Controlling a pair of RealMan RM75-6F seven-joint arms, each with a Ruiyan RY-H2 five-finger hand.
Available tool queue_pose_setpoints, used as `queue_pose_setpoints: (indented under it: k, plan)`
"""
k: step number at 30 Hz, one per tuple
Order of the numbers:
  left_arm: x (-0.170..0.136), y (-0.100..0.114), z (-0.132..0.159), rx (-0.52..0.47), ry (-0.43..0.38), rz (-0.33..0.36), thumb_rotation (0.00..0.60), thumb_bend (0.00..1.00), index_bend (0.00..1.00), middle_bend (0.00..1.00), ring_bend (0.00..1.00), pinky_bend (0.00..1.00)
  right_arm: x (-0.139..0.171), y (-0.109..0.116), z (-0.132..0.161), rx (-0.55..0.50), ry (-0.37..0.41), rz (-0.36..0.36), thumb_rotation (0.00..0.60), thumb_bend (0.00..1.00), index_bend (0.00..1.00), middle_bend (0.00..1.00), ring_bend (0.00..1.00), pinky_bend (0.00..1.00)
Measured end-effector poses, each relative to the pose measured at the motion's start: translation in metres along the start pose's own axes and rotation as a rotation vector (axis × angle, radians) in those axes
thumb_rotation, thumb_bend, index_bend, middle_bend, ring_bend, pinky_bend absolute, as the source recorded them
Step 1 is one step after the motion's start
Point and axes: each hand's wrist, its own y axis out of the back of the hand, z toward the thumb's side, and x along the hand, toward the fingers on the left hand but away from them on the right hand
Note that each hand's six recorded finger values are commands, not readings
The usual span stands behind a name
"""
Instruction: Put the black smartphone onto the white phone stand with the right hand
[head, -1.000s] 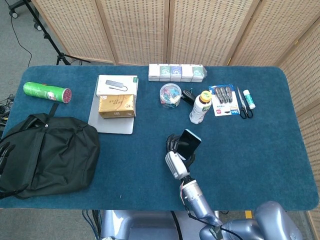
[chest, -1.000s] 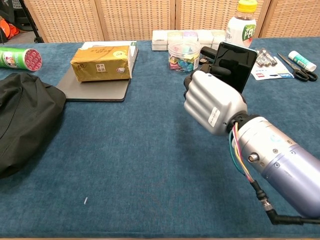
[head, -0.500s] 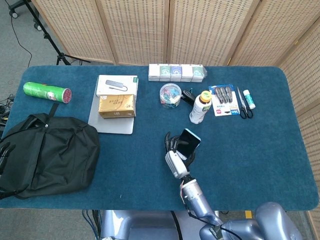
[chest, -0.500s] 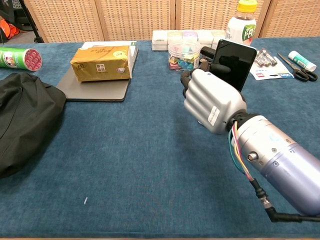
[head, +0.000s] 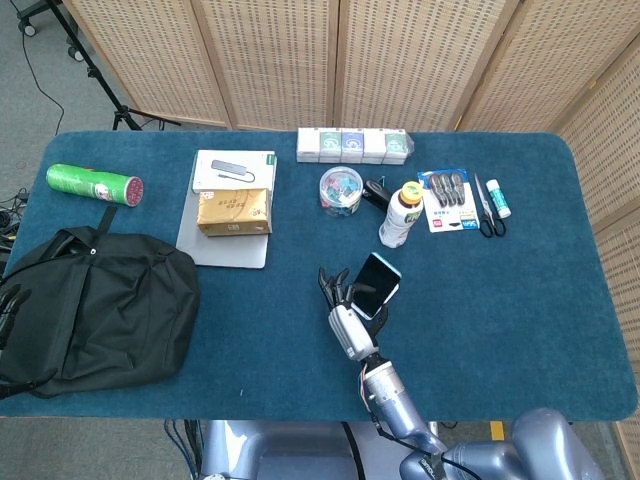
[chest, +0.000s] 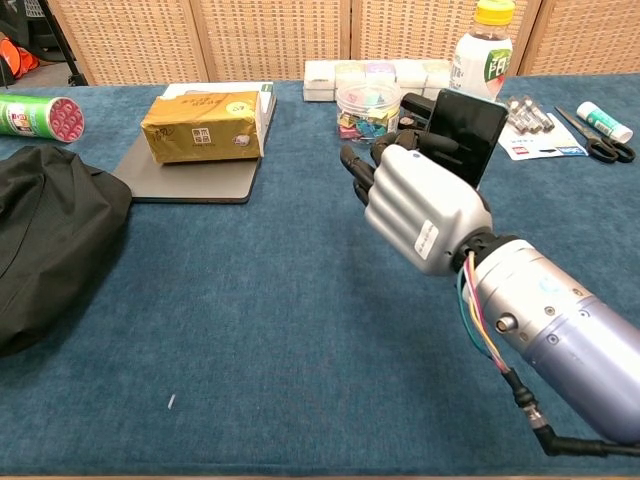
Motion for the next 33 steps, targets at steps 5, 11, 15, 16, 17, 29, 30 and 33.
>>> queue_pose_setpoints:
  k: [5,11,15,16,17,29,30,33]
  plan:
    - [0.000,0.000,0.000,0.000,0.000,0.000,0.600,0.00,0.00,0.00,0.00,0.00,0.001,0.000,0.000,0.001,-0.002,0.006,0.600,0.10,0.09,0.00,0.18,0.53]
    - [0.000,0.000,0.000,-0.001,0.000,0.001,0.600,0.00,0.00,0.00,0.00,0.00,0.004,0.001,-0.008,-0.015,-0.014,0.010,0.600,0.10,0.09,0.00,0.17,0.53]
    - [0.000,0.001,0.000,-0.003,-0.002,0.003,0.600,0.00,0.00,0.00,0.00,0.00,0.008,0.001,-0.020,-0.041,-0.027,0.005,0.600,0.10,0.09,0.00,0.17,0.53]
    - [0.000,0.002,0.000,-0.003,-0.003,0.004,0.600,0.00,0.00,0.00,0.00,0.00,0.010,0.002,-0.025,-0.051,-0.030,-0.001,0.600,0.10,0.09,0.00,0.17,0.53]
    - [-0.001,0.002,0.000,-0.004,-0.003,0.006,0.600,0.00,0.00,0.00,0.00,0.00,0.011,0.001,-0.030,-0.060,-0.033,-0.006,0.600,0.10,0.09,0.00,0.17,0.53]
    - [-0.003,0.003,0.001,-0.008,-0.009,0.015,0.600,0.00,0.00,0.00,0.00,0.00,0.020,-0.031,-0.111,-0.215,-0.079,-0.206,0.600,0.00,0.06,0.00,0.02,0.33]
    - [-0.004,0.004,0.001,-0.008,-0.010,0.016,0.600,0.00,0.00,0.00,0.00,0.00,0.020,-0.033,-0.116,-0.234,-0.079,-0.221,0.600,0.00,0.06,0.00,0.00,0.31]
    - [-0.005,0.004,0.002,-0.009,-0.010,0.021,0.600,0.00,0.00,0.00,0.00,0.00,0.020,-0.046,-0.134,-0.301,-0.086,-0.248,0.600,0.00,0.05,0.00,0.00,0.27]
